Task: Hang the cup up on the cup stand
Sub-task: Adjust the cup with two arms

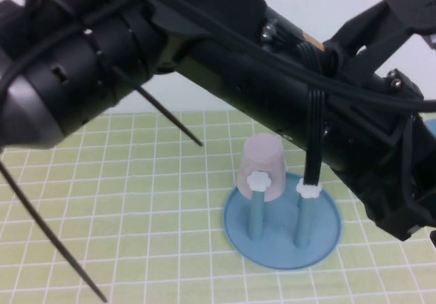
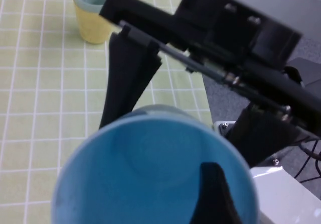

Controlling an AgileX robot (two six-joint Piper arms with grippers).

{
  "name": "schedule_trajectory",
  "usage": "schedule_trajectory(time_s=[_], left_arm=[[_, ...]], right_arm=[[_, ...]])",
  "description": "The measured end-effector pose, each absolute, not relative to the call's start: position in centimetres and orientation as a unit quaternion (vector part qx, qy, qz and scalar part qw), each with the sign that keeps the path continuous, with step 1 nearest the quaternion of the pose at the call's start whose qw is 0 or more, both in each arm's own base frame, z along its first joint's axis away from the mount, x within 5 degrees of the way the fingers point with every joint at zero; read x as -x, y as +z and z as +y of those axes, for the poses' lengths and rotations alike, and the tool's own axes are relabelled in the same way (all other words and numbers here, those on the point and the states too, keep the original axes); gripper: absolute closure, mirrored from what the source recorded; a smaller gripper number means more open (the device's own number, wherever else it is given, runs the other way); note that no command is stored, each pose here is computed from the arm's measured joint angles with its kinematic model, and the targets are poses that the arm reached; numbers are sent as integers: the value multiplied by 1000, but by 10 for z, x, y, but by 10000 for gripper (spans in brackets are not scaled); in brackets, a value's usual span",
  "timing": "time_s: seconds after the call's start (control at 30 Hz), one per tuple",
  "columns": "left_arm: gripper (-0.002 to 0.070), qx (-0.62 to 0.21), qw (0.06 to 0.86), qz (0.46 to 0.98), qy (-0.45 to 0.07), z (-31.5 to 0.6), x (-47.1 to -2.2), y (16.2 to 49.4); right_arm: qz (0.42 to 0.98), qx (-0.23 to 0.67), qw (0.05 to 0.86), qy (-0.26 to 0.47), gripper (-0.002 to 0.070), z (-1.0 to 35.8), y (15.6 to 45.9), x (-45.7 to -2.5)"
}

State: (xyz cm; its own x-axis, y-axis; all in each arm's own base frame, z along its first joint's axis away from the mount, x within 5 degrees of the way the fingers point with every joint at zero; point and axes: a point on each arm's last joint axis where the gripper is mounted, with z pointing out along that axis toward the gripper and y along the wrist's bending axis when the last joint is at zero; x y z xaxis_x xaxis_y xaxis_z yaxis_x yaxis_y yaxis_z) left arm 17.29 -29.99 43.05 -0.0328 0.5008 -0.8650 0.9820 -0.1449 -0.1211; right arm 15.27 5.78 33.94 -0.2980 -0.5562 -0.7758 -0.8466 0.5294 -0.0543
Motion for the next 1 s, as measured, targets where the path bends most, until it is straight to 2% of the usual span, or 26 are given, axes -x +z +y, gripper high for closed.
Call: schedule_trajectory(time_s=[0.3,0.33,0.47,0.5,0.57,0.6,0.63,0.67,0.7,0.73,0.83,1.0], left_arm=[[265,-594,309,607,-428,-300,-175,437],[330,-592,308,612,-424,-301,-177,435],[471,-592,292,623,-420,-309,-184,423],[406,-593,290,626,-415,-312,-188,418],[483,-591,279,632,-417,-316,-190,412],[669,-589,277,633,-419,-316,-190,411],[571,-586,272,636,-423,-318,-191,409],[606,-584,271,635,-426,-318,-191,409],[675,-583,269,636,-428,-319,-191,409],[644,-581,270,636,-430,-320,-192,408],[657,-573,267,640,-436,-321,-192,408],[664,-548,252,659,-450,-323,-193,407]], right_arm=[[784,447,387,188,108,58,339,-153],[784,447,387,188,108,58,339,-153],[784,447,387,188,108,58,339,-153],[784,447,387,188,108,58,339,-153],[786,446,388,184,109,57,339,-154],[786,445,389,182,110,57,339,-155],[787,444,390,178,111,57,339,-155],[787,442,392,176,111,56,339,-156],[787,440,395,174,111,56,339,-156],[787,438,398,172,111,56,339,-157],[785,438,404,167,104,56,340,-158],[779,437,418,167,24,56,342,-160]])
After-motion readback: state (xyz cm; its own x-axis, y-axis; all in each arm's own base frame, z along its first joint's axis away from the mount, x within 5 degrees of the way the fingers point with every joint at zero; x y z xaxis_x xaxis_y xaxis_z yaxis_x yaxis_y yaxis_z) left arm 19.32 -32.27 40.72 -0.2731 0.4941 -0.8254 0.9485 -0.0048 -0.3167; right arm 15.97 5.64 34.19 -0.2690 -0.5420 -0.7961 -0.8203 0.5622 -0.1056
